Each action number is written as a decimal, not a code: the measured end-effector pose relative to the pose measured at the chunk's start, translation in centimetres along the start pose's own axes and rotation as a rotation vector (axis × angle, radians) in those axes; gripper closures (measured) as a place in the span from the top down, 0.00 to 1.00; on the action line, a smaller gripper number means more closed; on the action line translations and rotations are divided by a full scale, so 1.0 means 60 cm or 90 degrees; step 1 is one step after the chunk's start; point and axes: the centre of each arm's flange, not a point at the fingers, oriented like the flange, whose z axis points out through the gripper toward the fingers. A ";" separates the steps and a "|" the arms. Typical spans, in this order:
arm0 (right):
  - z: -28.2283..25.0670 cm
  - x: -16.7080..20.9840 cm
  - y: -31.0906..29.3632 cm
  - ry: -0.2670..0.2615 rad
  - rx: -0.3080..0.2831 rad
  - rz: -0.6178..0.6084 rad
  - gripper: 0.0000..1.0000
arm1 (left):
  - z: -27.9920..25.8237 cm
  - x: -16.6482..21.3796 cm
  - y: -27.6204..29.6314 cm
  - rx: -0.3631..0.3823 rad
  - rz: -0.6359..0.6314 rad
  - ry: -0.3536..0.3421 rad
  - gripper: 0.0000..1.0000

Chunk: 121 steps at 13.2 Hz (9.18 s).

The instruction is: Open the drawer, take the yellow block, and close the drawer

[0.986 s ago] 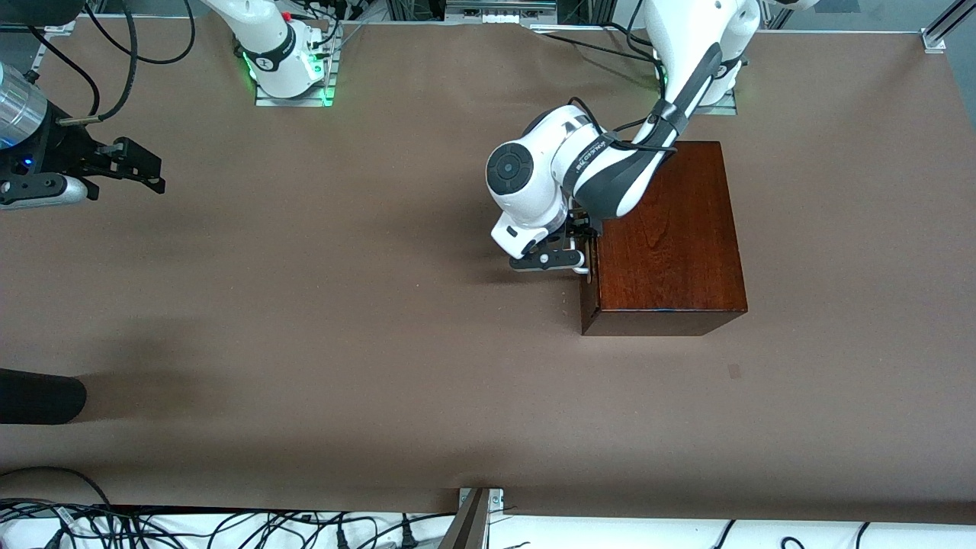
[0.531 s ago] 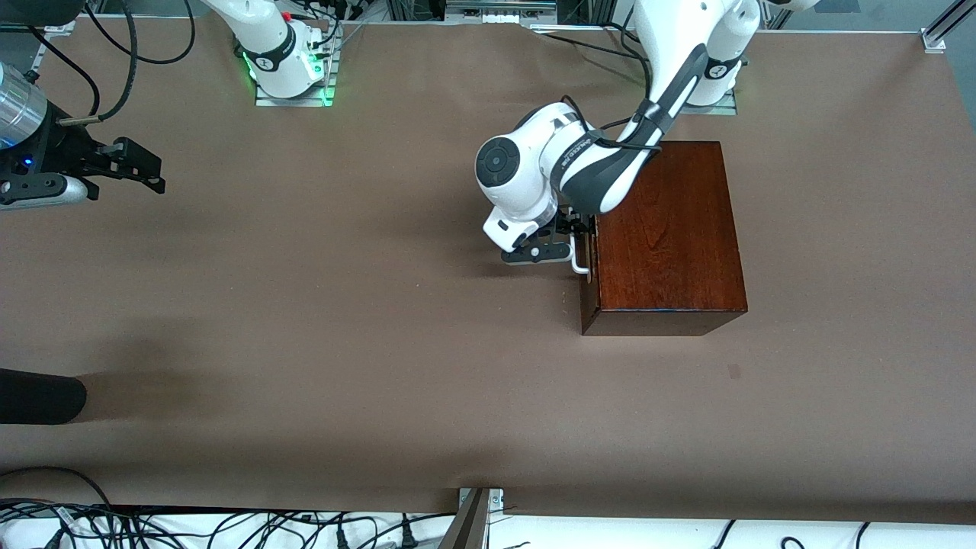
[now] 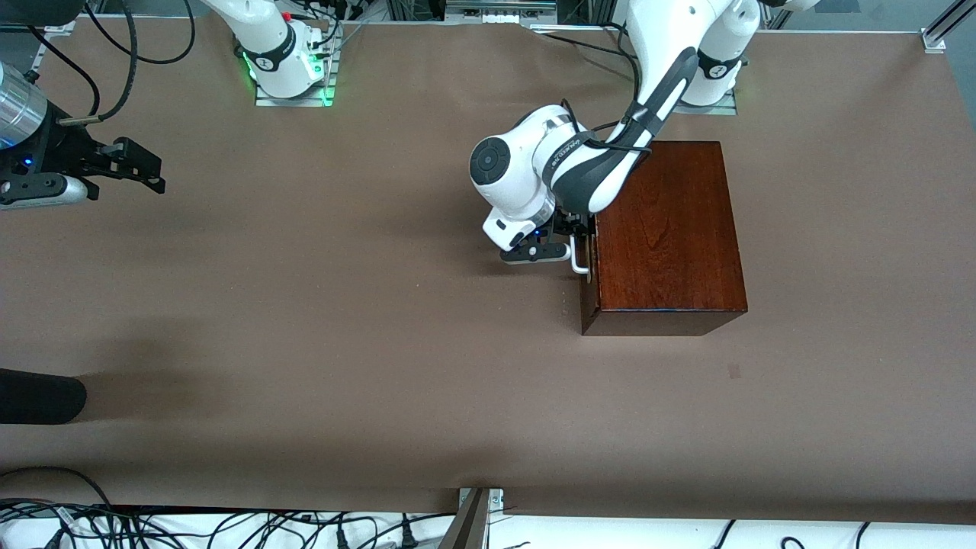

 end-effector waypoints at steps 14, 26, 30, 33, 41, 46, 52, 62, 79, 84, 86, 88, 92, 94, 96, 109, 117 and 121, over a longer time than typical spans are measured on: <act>0.000 0.000 0.000 0.000 0.000 0.000 1.00 | -0.017 -0.017 0.053 -0.065 -0.040 0.017 1.00; 0.000 0.000 0.000 0.000 0.000 0.000 1.00 | -0.051 -0.038 0.112 -0.083 -0.019 0.053 1.00; 0.000 0.000 0.000 0.000 0.000 0.000 1.00 | -0.049 -0.038 0.115 -0.074 -0.017 0.051 1.00; 0.000 0.000 0.000 0.000 0.000 0.000 1.00 | -0.042 -0.046 0.128 -0.039 -0.002 0.056 1.00; 0.000 0.000 0.000 0.000 0.000 0.000 1.00 | -0.083 -0.057 0.142 -0.035 0.020 0.062 1.00; 0.000 0.000 0.000 0.000 0.000 0.000 1.00 | -0.100 -0.066 0.144 -0.028 0.029 0.059 1.00; 0.000 0.000 0.000 0.000 0.000 0.000 1.00 | -0.244 -0.039 0.054 -0.099 0.036 -0.011 1.00; 0.029 0.014 -0.024 -0.022 0.001 -0.018 1.00 | -0.362 0.127 -0.594 -0.187 0.034 -0.059 1.00; 0.186 -0.078 -0.859 0.042 -0.011 -0.610 1.00 | -0.232 0.049 -0.844 -0.232 0.063 0.030 1.00; 0.274 -0.110 -0.989 0.104 -0.004 -0.726 1.00 | -0.245 0.039 -0.838 -0.230 0.069 0.037 1.00; 0.304 -0.106 -1.016 0.109 -0.015 -0.783 1.00 | -0.242 0.040 -0.842 -0.232 0.067 0.035 1.00; 0.347 -0.096 -1.031 0.107 -0.022 -0.822 1.00 | -0.239 0.040 -0.843 -0.232 0.066 0.033 1.00; 0.415 -0.084 -1.042 0.102 -0.043 -0.868 1.00 | -0.238 0.039 -0.843 -0.232 0.067 0.033 1.00; 0.422 -0.084 -1.045 0.102 -0.056 -0.883 1.00 | -0.239 0.039 -0.841 -0.232 0.069 0.033 1.00; 0.427 -0.091 -1.056 0.105 -0.058 -0.892 1.00 | -0.240 0.039 -0.840 -0.232 0.069 0.033 1.00; 0.471 -0.075 -1.073 0.139 -0.061 -0.903 0.84 | -0.241 0.039 -0.837 -0.232 0.072 0.034 1.00; 0.458 -0.076 -1.069 0.112 -0.068 -0.903 0.56 | -0.241 0.038 -0.836 -0.232 0.072 0.031 1.00; 0.314 -0.076 -1.045 0.112 -0.044 -0.876 0.56 | -0.241 0.038 -0.836 -0.232 0.073 0.030 1.00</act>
